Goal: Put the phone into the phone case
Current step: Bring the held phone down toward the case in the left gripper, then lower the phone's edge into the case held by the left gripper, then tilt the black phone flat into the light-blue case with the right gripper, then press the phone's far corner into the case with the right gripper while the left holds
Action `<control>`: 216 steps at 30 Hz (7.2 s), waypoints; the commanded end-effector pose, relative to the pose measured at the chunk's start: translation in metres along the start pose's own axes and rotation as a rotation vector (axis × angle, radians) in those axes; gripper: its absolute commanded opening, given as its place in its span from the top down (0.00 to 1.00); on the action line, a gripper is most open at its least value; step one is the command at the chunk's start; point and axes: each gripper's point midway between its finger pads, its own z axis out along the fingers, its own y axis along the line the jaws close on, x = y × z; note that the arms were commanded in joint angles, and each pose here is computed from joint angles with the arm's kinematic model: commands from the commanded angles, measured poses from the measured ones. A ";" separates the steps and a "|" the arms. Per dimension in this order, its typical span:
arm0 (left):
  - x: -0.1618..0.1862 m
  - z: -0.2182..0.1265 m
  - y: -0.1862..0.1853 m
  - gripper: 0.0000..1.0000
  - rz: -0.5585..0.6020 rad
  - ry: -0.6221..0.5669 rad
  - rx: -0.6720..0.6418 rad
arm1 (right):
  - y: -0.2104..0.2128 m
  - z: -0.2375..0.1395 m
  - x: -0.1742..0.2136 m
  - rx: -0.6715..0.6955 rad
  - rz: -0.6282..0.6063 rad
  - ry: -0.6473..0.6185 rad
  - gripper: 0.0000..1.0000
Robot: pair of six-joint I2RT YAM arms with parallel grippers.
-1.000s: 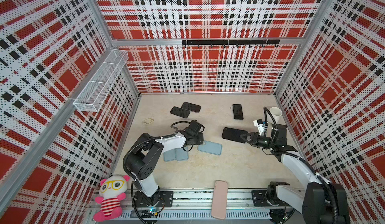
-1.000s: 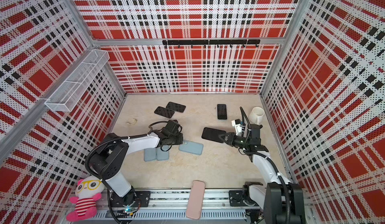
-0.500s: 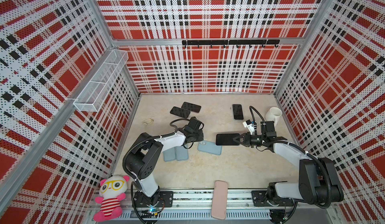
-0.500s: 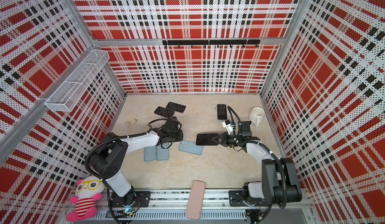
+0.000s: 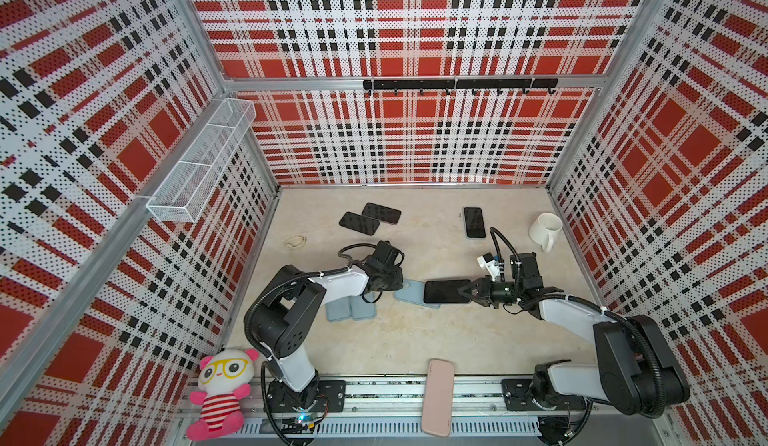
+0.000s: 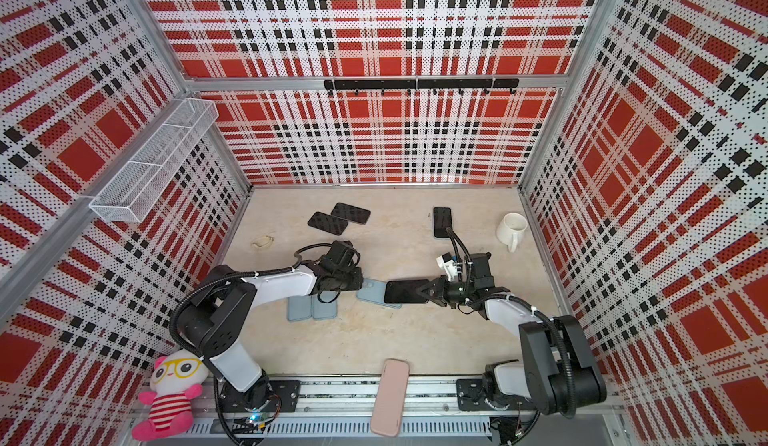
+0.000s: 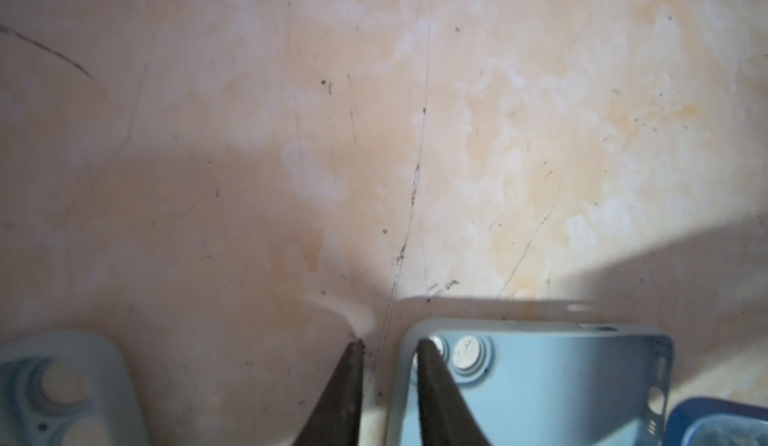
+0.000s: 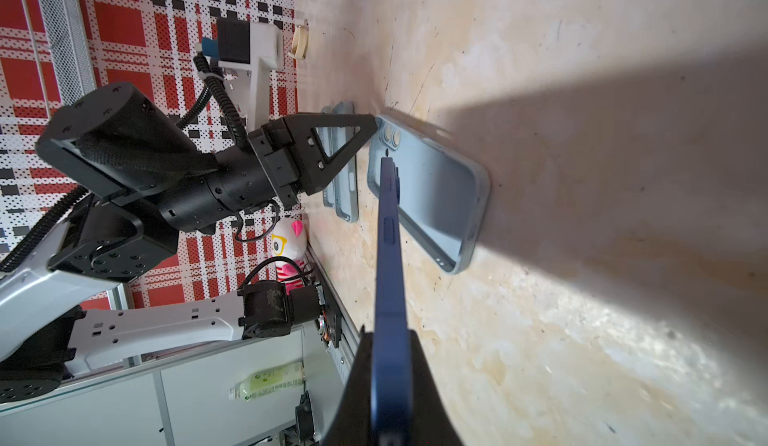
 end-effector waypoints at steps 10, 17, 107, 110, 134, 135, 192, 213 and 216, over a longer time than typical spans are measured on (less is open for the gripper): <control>0.009 0.000 0.002 0.97 -0.025 0.005 0.005 | 0.004 0.021 -0.016 -0.051 -0.035 0.009 1.00; -0.006 0.000 -0.016 0.85 0.019 -0.020 0.049 | -0.006 0.032 -0.022 -0.017 -0.051 0.070 1.00; 0.034 -0.022 -0.028 0.63 -0.089 -0.082 0.227 | -0.029 0.094 -0.018 0.272 -0.054 0.175 0.75; 0.034 -0.021 -0.026 0.64 -0.088 -0.084 0.219 | -0.029 0.091 -0.022 0.313 -0.078 0.183 0.71; 0.035 -0.008 -0.014 0.66 -0.071 -0.060 0.163 | -0.039 0.071 -0.032 0.519 -0.171 0.202 0.66; 0.035 -0.007 -0.013 0.67 -0.071 -0.058 0.159 | -0.039 0.070 -0.032 0.522 -0.175 0.201 0.65; 0.046 0.014 -0.029 0.80 -0.066 -0.006 0.210 | -0.102 0.067 0.055 0.775 -0.099 0.443 0.93; 0.044 0.016 -0.033 0.80 -0.054 0.000 0.225 | -0.167 0.070 0.100 0.938 -0.039 0.574 0.93; 0.045 0.017 -0.033 0.80 -0.052 0.001 0.227 | -0.166 0.075 0.098 0.927 -0.044 0.571 0.93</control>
